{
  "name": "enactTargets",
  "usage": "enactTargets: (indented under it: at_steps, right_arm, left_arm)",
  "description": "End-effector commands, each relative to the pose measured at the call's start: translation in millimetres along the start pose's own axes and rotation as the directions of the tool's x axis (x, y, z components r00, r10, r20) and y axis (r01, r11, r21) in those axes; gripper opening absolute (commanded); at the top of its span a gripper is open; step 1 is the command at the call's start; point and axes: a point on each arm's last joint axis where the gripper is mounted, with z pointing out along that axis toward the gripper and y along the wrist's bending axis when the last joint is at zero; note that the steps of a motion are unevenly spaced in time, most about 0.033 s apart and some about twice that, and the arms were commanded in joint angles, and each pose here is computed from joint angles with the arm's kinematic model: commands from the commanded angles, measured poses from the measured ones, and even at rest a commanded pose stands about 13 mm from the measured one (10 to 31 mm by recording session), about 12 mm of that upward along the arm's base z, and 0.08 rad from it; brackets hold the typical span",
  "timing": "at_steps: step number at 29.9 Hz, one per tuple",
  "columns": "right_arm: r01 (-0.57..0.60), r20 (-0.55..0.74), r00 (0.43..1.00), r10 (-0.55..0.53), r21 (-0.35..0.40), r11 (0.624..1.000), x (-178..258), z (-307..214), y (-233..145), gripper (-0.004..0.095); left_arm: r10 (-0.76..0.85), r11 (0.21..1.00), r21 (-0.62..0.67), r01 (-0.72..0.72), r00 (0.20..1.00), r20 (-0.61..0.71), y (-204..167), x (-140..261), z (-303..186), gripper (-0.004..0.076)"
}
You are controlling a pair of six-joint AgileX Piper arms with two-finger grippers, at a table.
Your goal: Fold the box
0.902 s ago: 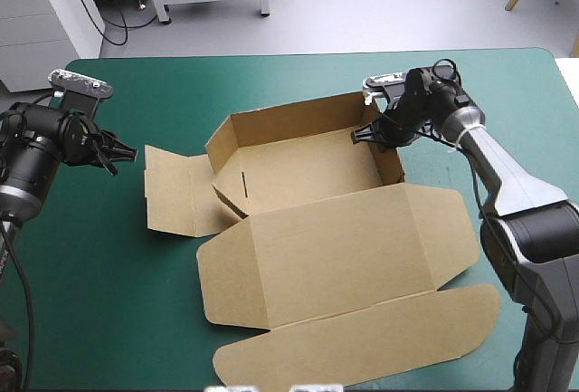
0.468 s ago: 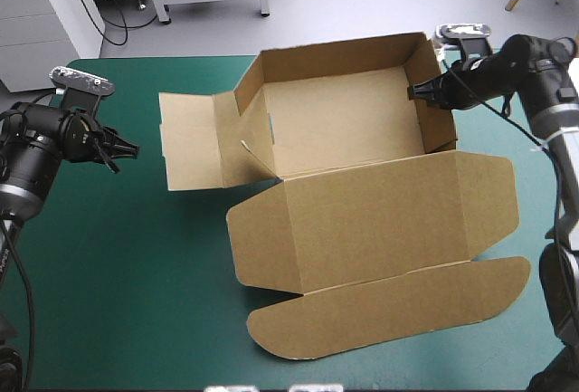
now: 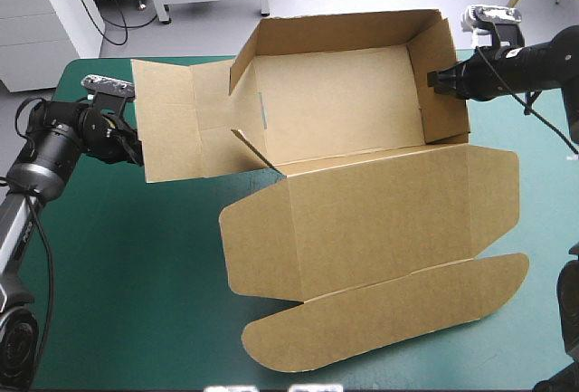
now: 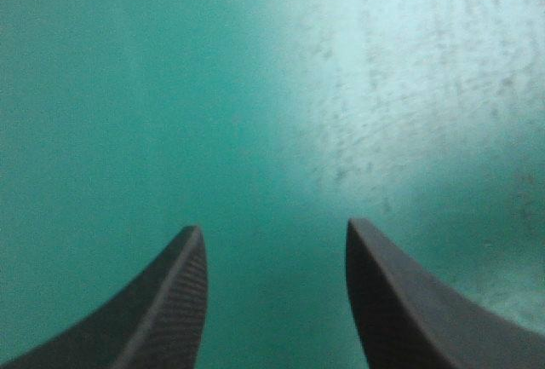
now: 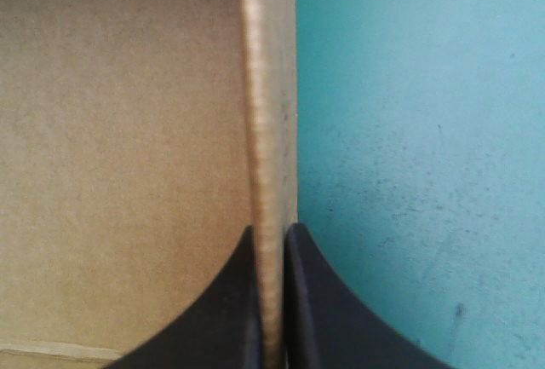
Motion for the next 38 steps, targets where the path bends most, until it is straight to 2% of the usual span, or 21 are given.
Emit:
enactTargets:
  at_steps: [1,8,14,22,27,32,38]
  right_arm:
    - [0.003,0.144,0.99,0.005,-0.056,0.998,-13,-30,19,-0.0014]
    - [0.005,0.151,0.989,0.003,-0.054,0.999,-14,-28,17,-0.0014]
    - [0.007,0.162,0.987,0.001,-0.05,0.999,-15,-28,17,-0.0014]
    - [0.005,0.18,0.984,0.002,-0.036,0.999,-17,-26,15,-0.0014]
    - [-0.014,0.149,0.989,0.02,-0.041,0.999,-16,-13,8,-0.0014]
    - [-0.038,0.134,0.99,0.046,-0.064,0.997,-16,-3,4,-0.0014]
    - [-0.042,0.132,0.99,0.05,-0.063,0.997,-16,0,2,-0.0014]
  left_arm:
    - [-0.041,0.994,0.101,0.028,0.99,0.134,-8,-15,-13,0.0356]
    - [-0.101,0.947,0.317,0.051,0.985,0.143,-27,-20,-5,0.0356]
    - [-0.133,0.873,0.487,0.008,0.966,0.223,-42,-29,-13,0.0356]
    - [-0.178,0.716,0.693,-0.077,0.941,0.288,-61,-35,-30,0.0356]
    - [-0.228,0.566,0.814,-0.135,0.923,0.311,-71,-38,-46,0.0356]
    - [-0.284,0.455,0.877,-0.155,0.908,0.308,-76,-41,-57,0.0356]
    - [-0.343,0.409,0.899,-0.155,0.887,0.309,-76,-45,-62,0.0356]
